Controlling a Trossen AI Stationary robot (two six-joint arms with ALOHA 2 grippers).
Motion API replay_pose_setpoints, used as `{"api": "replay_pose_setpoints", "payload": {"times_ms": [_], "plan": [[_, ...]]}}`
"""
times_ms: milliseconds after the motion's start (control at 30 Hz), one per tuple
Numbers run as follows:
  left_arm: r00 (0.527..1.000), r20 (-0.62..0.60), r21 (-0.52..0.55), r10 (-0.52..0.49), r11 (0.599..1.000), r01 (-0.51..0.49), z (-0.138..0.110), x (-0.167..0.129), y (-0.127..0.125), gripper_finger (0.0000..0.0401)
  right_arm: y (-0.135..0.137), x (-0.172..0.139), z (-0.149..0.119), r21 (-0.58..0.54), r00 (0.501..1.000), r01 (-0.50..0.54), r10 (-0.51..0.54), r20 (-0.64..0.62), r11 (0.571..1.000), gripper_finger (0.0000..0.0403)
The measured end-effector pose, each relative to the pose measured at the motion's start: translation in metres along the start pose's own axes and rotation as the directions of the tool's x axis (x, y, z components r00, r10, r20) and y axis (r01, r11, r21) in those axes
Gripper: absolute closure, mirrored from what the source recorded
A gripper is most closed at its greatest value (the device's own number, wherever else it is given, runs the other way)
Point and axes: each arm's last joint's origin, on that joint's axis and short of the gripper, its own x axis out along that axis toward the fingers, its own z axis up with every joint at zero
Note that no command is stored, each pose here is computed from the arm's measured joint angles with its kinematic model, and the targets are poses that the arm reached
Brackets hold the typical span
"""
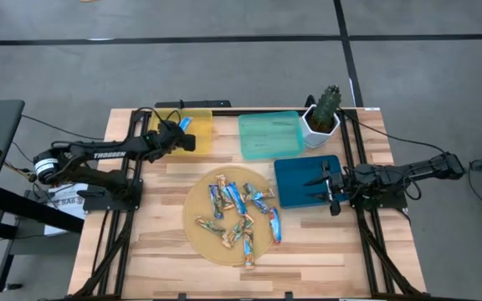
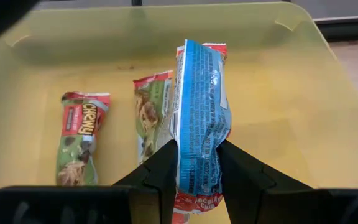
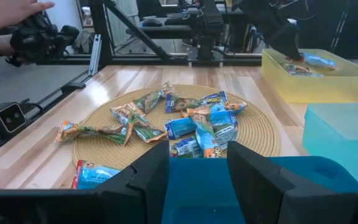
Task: Pick and place Granola Bars by type
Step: Put the red granola bar into the yellow bin, then put the orange granola bar into the green bin
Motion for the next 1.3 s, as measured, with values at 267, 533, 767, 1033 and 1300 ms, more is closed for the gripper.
{"api": "replay_pose_setpoints", "payload": {"times_ms": [267, 533, 767, 1033, 1300], "plan": [[1.0, -0.004, -0.08, -0.004, 0.997, 0.003, 0.0, 0.0, 0.0, 0.0297, 0.0, 0.0, 0.0, 0.0, 1.0, 0.0, 0.0, 0.0, 1.0, 0.0249], [1.0, -0.007, -0.087, 0.005, 0.996, -0.006, -0.001, 0.0, 0.001, 0.0271, 0.0, 0.0, 0.0, 0.0, 1.0, 0.0, 0.0, 0.0, 1.0, 0.0249], [1.0, -0.007, -0.085, 0.004, 0.996, -0.004, -0.001, 0.0, 0.0, 0.0257, 0.0, 0.0, 0.0, 0.0, 1.0, 0.0, 0.0, 0.0, 1.0, 0.0249], [0.994, 0.062, 0.024, -0.085, 0.996, 0.084, 0.003, -0.004, -0.012, 0.0257, 0.0, 0.0, 0.0, 0.0, 1.0, 0.0, 0.0, 0.0, 1.0, 0.0249], [0.917, 0.13, 0.319, -0.377, 0.891, 0.322, -0.001, -0.027, -0.048, 0.0258, 0.0, 0.0, 0.0, 0.0, 1.0, 0.0, 0.0, -0.001, 1.0, 0.0249]]}}
